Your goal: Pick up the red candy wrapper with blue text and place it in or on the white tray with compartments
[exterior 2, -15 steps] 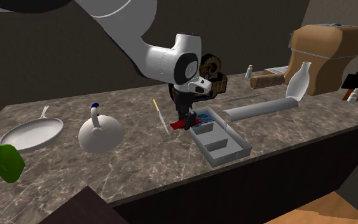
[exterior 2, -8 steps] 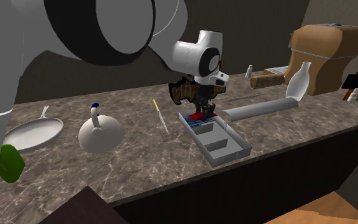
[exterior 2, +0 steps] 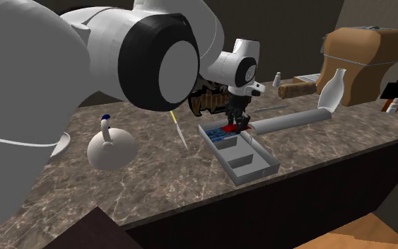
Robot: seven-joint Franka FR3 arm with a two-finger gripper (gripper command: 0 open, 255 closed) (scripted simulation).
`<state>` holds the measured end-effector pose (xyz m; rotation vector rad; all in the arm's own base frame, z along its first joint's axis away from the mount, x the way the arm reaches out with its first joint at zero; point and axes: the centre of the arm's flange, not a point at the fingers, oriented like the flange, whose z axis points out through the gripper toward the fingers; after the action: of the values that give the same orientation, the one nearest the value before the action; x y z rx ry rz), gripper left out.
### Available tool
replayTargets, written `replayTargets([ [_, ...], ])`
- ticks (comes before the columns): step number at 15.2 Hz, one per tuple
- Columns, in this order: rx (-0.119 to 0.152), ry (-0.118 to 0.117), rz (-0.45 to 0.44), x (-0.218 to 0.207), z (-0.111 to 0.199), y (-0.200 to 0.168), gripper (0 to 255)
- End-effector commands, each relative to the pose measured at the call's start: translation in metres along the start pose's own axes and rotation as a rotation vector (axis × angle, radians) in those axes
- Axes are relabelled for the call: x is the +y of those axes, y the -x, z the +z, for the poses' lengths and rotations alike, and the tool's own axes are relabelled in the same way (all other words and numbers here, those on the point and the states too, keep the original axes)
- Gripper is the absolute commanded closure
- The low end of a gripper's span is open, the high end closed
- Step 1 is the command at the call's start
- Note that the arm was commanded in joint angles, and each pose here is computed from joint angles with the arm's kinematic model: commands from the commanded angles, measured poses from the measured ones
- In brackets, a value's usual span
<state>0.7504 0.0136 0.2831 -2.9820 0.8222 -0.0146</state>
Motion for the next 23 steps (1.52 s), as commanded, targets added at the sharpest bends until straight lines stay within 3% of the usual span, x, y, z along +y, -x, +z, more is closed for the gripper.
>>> replayTargets([
  [1, 0.000, 0.000, 0.000, 0.000, 0.010, 0.000, 255],
  [10, 0.000, 0.000, 0.000, 0.003, 0.057, 0.000, 255],
  [17, 0.000, 0.000, 0.000, 0.003, 0.057, 0.000, 255],
  [18, 0.000, 0.000, 0.000, 0.003, 0.057, 0.000, 0],
  [23, 0.000, 0.000, 0.000, 0.003, 0.057, 0.000, 0],
])
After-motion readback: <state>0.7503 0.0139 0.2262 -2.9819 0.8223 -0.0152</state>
